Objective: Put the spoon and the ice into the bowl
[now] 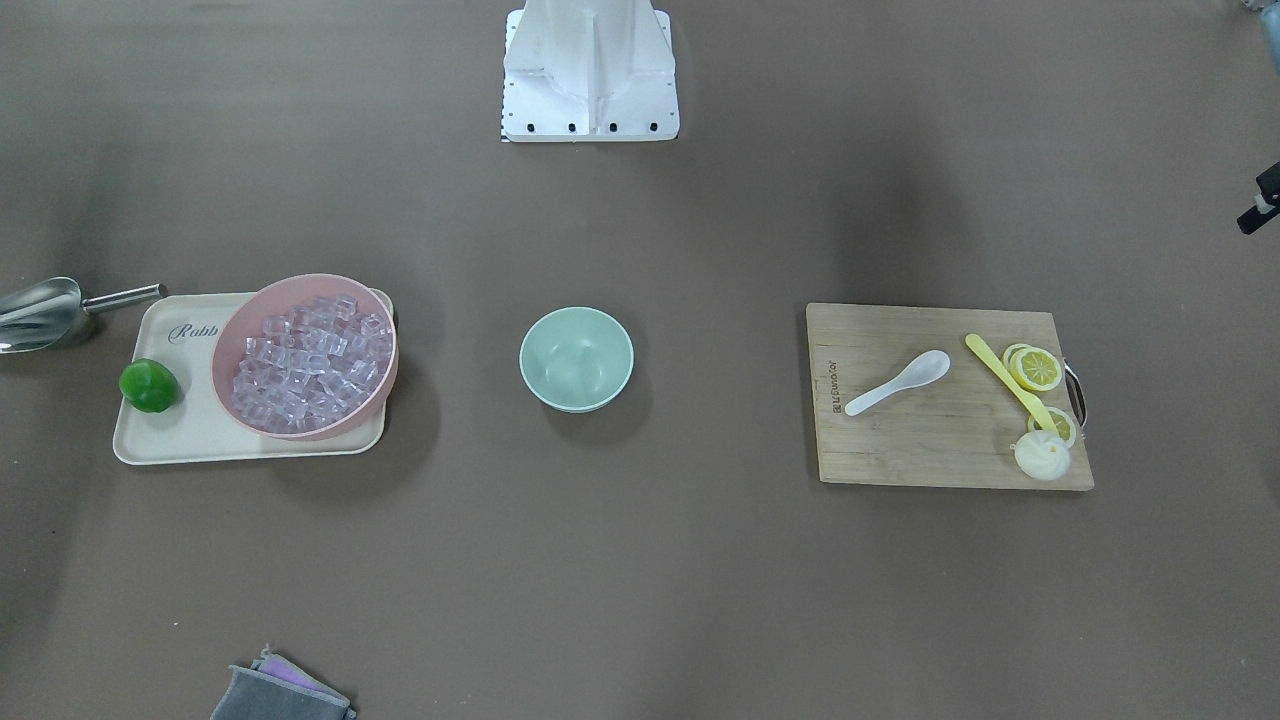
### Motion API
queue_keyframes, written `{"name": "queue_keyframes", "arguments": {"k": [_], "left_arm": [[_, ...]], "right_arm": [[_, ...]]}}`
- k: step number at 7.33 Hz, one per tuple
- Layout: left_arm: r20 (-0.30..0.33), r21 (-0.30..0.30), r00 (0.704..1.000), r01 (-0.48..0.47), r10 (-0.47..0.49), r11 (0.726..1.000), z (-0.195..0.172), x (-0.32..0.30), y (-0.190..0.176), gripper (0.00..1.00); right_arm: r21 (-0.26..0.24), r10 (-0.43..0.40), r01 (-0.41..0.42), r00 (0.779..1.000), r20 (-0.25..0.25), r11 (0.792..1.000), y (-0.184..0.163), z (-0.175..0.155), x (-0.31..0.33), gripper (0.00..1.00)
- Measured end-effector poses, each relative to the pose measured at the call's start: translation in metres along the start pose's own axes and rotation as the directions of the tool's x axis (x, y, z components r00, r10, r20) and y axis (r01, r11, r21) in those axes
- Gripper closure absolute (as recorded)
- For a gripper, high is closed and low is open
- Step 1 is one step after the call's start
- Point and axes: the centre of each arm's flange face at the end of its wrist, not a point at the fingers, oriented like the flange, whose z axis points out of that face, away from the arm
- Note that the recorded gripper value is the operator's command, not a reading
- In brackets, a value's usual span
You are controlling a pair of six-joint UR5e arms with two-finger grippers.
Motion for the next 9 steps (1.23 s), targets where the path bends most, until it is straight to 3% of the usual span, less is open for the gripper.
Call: {"name": "queue_keyframes", "arguments": {"k": [5,9], "left_arm": [[-0.003,0.032,0.999,-0.049,0.049,0.998,0.0,0.001,-0.002,0.01],[-0.004,0.09,0.993,-0.121,0.121,0.989,0.001,0.001,-0.002,0.01]], "right_arm": [[-0.02,-0.039,0.039,0.999,0.021,0.999,-0.003,0.014,-0.022,0.0],[0.026,0.02,-0.022,0.997,0.076,0.999,-0.049,0.009,-0.11,0.0]]}}
